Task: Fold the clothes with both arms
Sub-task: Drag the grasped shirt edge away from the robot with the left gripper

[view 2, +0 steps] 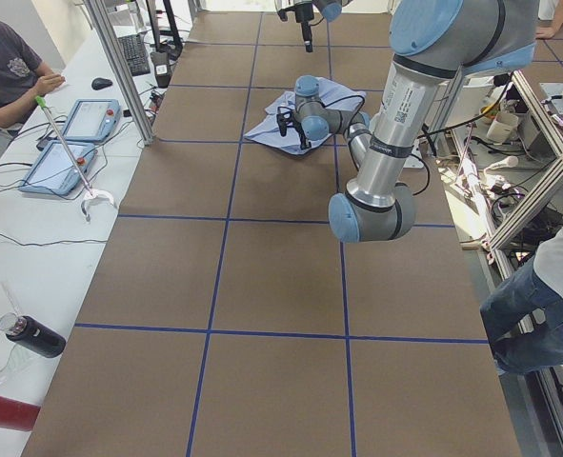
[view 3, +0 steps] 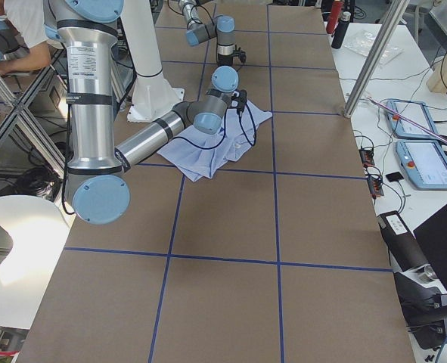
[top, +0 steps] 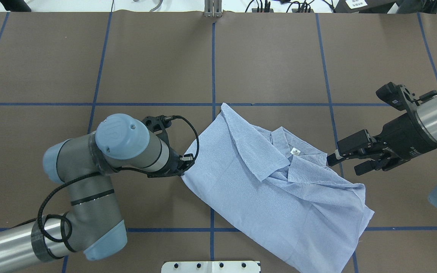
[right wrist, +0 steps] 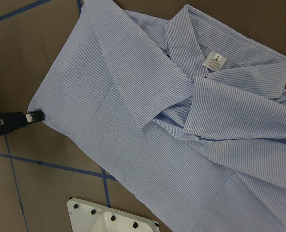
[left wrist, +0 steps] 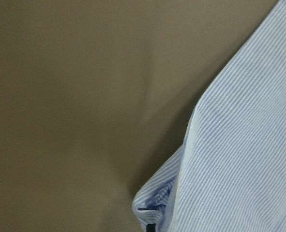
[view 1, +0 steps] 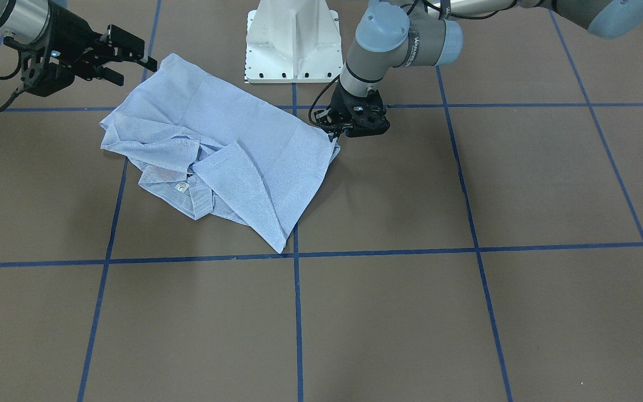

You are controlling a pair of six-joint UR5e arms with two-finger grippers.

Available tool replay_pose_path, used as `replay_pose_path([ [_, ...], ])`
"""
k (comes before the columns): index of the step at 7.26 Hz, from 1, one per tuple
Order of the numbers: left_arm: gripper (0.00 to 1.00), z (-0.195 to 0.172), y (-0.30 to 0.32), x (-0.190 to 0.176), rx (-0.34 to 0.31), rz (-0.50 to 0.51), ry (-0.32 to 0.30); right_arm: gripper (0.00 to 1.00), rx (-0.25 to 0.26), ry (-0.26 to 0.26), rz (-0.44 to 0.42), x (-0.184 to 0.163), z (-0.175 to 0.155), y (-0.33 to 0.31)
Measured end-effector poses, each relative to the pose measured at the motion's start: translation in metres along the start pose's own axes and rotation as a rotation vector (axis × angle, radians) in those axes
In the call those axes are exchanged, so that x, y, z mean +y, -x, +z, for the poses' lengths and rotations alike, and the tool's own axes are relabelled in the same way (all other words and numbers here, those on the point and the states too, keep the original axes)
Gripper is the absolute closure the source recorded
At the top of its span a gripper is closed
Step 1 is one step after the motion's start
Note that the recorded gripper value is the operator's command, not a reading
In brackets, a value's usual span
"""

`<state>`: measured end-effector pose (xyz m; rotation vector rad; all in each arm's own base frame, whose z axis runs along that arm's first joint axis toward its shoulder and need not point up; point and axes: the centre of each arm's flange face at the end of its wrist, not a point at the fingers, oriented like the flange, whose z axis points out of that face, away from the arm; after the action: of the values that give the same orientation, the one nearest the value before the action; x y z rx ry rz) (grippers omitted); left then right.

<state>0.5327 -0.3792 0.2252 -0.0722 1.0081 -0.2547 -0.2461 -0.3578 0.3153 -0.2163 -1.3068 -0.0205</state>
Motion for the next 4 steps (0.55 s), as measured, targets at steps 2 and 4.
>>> replay_pose_path([
  [2, 1.00, 0.000, -0.034, -0.077, -0.013, -0.015, -0.110, 0.00, -0.004, -0.017, 0.000, -0.003, -0.006, 0.000],
  [4, 1.00, 0.005, -0.048, -0.169, -0.026, 0.008, -0.222, 0.00, -0.011, -0.039, -0.010, -0.007, -0.011, 0.004],
])
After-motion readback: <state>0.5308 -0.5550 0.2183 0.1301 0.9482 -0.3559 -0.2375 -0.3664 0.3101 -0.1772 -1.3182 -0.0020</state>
